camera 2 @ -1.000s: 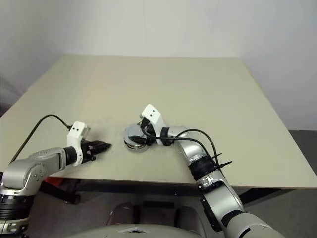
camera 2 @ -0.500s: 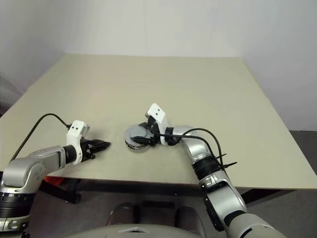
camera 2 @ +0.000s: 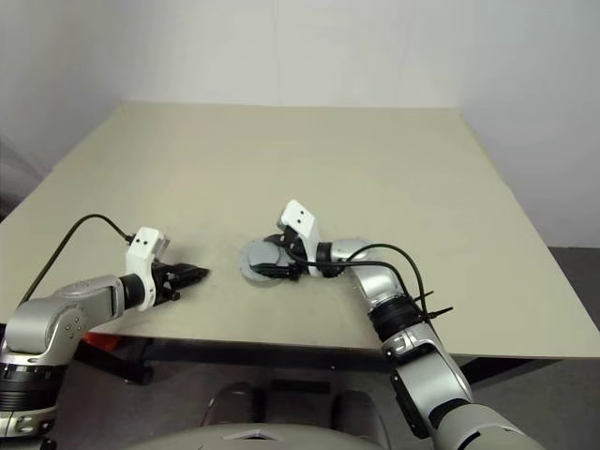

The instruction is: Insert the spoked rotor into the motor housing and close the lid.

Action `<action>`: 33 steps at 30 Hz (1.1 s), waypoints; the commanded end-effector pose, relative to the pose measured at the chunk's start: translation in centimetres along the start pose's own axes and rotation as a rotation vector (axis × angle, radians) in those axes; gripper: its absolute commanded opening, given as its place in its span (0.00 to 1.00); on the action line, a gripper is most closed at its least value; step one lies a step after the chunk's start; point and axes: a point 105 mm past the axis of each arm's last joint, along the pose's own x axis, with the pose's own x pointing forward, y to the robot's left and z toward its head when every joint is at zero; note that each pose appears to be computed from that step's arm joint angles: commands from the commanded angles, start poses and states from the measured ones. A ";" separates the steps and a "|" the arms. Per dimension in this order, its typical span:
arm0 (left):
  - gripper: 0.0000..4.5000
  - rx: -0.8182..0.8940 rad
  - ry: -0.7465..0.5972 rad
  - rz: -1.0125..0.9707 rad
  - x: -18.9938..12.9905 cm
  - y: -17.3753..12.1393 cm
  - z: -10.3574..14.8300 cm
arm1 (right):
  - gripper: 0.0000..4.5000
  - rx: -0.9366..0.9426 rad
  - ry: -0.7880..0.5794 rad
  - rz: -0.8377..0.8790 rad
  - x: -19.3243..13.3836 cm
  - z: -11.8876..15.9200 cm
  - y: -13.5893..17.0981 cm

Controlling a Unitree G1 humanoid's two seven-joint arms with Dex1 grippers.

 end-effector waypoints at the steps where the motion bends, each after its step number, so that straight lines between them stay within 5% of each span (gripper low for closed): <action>1: 0.45 0.019 -0.043 0.016 -0.4 0.3 1.3 | 0.70 -0.026 -0.011 -0.014 -0.3 0.5 -0.4; 33: 0.45 0.004 -0.050 0.014 -0.4 0.0 1.3 | 0.70 -0.087 0.092 -0.058 0.0 -1.9 -1.5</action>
